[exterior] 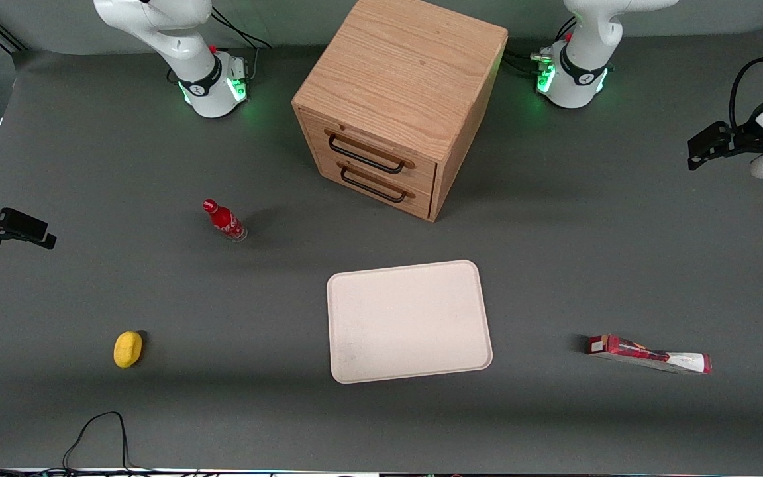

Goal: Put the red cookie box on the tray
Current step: 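Move the left gripper down toward the red-and-white cookie box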

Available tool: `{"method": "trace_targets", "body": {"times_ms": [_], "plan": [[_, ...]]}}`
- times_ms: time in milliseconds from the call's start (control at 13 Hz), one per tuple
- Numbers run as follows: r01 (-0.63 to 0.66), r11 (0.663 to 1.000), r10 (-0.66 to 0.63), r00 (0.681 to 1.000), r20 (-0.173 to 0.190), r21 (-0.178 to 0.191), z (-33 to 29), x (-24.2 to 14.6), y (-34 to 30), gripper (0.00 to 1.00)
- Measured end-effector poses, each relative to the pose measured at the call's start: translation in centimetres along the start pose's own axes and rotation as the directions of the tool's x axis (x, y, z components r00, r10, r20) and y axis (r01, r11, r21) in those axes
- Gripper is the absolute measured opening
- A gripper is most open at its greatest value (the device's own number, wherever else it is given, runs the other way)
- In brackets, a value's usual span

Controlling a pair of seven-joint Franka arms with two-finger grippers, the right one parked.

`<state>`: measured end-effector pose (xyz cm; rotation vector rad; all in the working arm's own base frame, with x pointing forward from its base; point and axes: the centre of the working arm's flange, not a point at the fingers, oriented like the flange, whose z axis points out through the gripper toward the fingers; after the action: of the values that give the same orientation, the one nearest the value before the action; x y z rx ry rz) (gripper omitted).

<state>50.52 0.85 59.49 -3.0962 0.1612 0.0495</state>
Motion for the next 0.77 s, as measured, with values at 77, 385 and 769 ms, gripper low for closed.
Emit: {"method": "trace_targets", "body": {"times_ms": [77, 385, 769], "plan": [[0.001, 1.000, -0.001, 1.000, 0.000, -0.001, 0.0, 0.0, 0.0, 1.00], [0.022, 1.000, -0.022, 0.999, -0.035, 0.003, 0.2, 0.6, -1.3, 1.00], [0.090, 0.996, -0.090, 0.995, -0.049, -0.005, 4.1, 4.5, -2.8, 0.99]]}}
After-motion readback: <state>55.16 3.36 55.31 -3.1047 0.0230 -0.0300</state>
